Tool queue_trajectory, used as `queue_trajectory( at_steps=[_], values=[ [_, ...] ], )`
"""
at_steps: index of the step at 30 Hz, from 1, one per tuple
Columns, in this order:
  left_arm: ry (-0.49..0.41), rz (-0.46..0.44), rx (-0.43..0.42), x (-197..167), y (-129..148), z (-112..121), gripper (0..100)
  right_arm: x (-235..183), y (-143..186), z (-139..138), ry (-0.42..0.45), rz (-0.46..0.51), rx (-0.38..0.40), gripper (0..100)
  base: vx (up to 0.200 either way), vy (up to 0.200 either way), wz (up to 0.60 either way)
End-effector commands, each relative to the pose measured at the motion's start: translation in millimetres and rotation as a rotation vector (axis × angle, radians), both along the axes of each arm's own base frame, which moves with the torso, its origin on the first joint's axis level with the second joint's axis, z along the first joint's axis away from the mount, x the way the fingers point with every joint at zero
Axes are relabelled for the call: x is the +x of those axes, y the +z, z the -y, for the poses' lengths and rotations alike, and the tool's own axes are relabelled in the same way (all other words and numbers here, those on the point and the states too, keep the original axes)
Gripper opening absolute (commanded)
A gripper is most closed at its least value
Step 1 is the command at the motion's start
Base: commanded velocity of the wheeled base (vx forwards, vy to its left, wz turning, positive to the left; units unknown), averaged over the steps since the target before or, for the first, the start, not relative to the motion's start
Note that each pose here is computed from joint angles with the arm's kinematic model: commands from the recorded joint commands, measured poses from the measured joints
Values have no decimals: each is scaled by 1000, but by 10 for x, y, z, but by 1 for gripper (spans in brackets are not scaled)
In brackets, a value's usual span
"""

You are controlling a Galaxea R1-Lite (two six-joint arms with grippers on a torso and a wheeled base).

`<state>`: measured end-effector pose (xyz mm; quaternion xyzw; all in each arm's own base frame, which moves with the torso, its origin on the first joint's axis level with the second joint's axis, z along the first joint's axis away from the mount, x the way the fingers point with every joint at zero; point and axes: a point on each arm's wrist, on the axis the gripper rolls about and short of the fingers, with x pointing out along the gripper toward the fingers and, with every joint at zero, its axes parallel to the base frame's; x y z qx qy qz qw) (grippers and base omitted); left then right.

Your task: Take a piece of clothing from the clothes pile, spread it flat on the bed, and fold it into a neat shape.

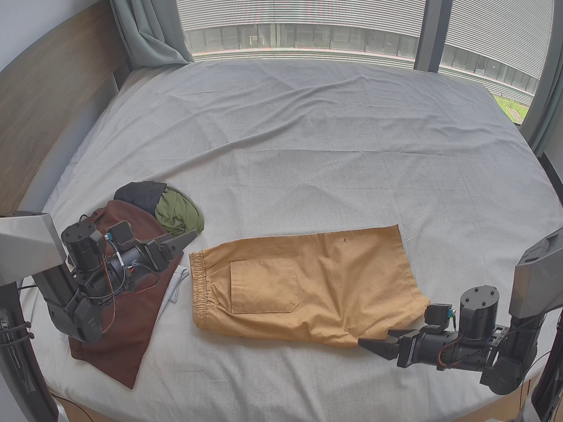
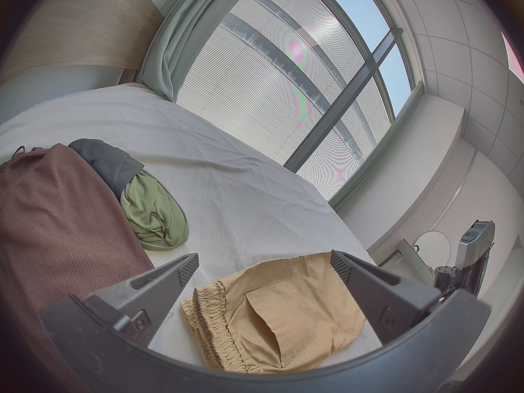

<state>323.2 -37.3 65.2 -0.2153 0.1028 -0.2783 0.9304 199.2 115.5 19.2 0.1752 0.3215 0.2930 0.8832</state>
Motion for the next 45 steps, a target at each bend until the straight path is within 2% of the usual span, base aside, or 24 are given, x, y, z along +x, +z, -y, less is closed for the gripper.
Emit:
queue_trajectory(
  at_steps=[1, 6, 12, 18, 23, 36, 45],
  values=[
    [-9, 13, 0, -32, 49, -4, 100, 146, 191, 136, -47, 90, 57, 100, 0, 0, 0],
    [-29, 9, 0, -58, 51, -12, 100, 351, 159, 220, -70, 106, 79, 100, 0, 0, 0],
    [-34, 11, 7, -68, 45, -11, 100, 466, 79, 281, -73, 121, 49, 100, 0, 0, 0],
    [-59, 18, 32, -78, 16, -12, 100, 560, -98, 499, -125, 81, 12, 100, 0, 0, 0],
    [-60, 11, 40, -67, -22, -12, 100, 581, -125, 619, -125, 68, 26, 100, 0, 0, 0],
    [-51, 12, 40, -53, -25, -40, 100, 585, -490, 685, -131, -37, -38, 100, 0, 0, 0],
    [-51, 11, 40, -60, -25, -45, 100, 598, -530, 683, -129, -44, -43, 100, 0, 0, 0]
  ],
)
